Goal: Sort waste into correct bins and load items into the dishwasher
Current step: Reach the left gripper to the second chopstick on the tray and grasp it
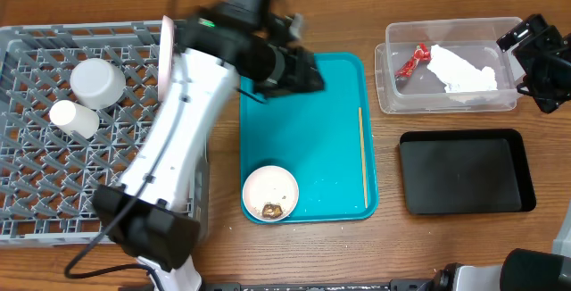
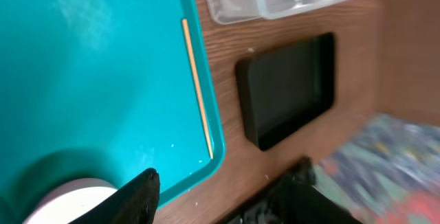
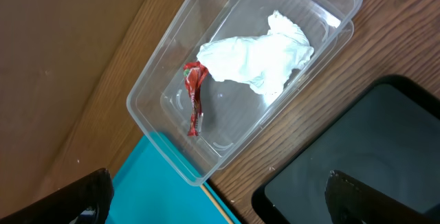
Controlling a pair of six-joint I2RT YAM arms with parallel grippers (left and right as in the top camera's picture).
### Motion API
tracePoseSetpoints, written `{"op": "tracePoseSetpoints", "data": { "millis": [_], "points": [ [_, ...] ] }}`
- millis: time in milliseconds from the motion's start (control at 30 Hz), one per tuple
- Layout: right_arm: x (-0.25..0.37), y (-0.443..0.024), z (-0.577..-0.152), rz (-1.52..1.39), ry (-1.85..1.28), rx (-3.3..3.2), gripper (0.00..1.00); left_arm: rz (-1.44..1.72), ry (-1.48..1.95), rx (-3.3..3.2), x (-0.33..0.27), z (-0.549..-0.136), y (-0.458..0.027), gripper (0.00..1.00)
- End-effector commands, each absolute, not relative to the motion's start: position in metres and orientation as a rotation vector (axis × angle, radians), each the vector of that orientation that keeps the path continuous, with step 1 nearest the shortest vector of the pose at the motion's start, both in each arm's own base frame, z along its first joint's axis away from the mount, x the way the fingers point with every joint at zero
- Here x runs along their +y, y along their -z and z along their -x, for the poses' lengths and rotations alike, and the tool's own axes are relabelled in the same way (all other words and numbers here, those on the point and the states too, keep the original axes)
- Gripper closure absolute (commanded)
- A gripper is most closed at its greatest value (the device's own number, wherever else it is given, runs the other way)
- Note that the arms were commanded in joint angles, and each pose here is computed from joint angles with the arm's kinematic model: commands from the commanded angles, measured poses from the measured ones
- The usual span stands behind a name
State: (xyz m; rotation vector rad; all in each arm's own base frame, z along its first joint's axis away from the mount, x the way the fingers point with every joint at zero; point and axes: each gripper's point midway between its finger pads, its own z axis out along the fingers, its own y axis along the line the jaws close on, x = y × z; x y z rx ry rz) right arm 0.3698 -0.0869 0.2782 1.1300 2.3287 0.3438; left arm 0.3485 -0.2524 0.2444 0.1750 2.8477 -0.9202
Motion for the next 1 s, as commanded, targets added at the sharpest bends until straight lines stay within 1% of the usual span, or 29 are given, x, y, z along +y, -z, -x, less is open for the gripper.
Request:
{"op": "tracePoseSetpoints", "data": {
  "millis": [0, 100, 267, 367, 567, 700, 767, 967],
  "points": [
    [-0.09, -0.282, -0.371, -1.132, -0.333, 2.311, 0.0, 0.054, 0.568, 2.878, -0.274, -0.342, -0.211, 0.44],
    [-0.09, -0.282, -0.371, -1.132, -0.332, 2.31, 0.0, 0.113, 0.424, 2.82, -0.29, -0.336, -0.199, 0.44],
    [-0.09, -0.282, -0.372, -1.131, -0.333, 2.31, 0.0, 0.122, 0.265, 2.732, -0.303, -0.331, -0.18, 0.44],
    [-0.09, -0.282, -0.372, -1.131, -0.333, 2.31, 0.0, 0.096, 0.245, 2.743, -0.315, -0.329, -0.162, 0.45],
    [-0.09, -0.282, -0.371, -1.132, -0.332, 2.31, 0.0, 0.017, 0.2, 2.805, -0.337, -0.337, -0.106, 0.48],
    [-0.09, -0.282, -0.371, -1.132, -0.332, 2.31, 0.0, 0.007, 0.208, 2.811, -0.349, -0.342, -0.083, 0.49],
    [-0.09, -0.282, -0.371, -1.132, -0.332, 2.31, 0.0, 0.004, 0.205, 2.811, -0.353, -0.344, -0.073, 0.53],
    [-0.09, -0.282, -0.371, -1.132, -0.332, 2.31, 0.0, -0.007, 0.177, 2.826, -0.359, -0.346, -0.047, 0.54]
  ]
}}
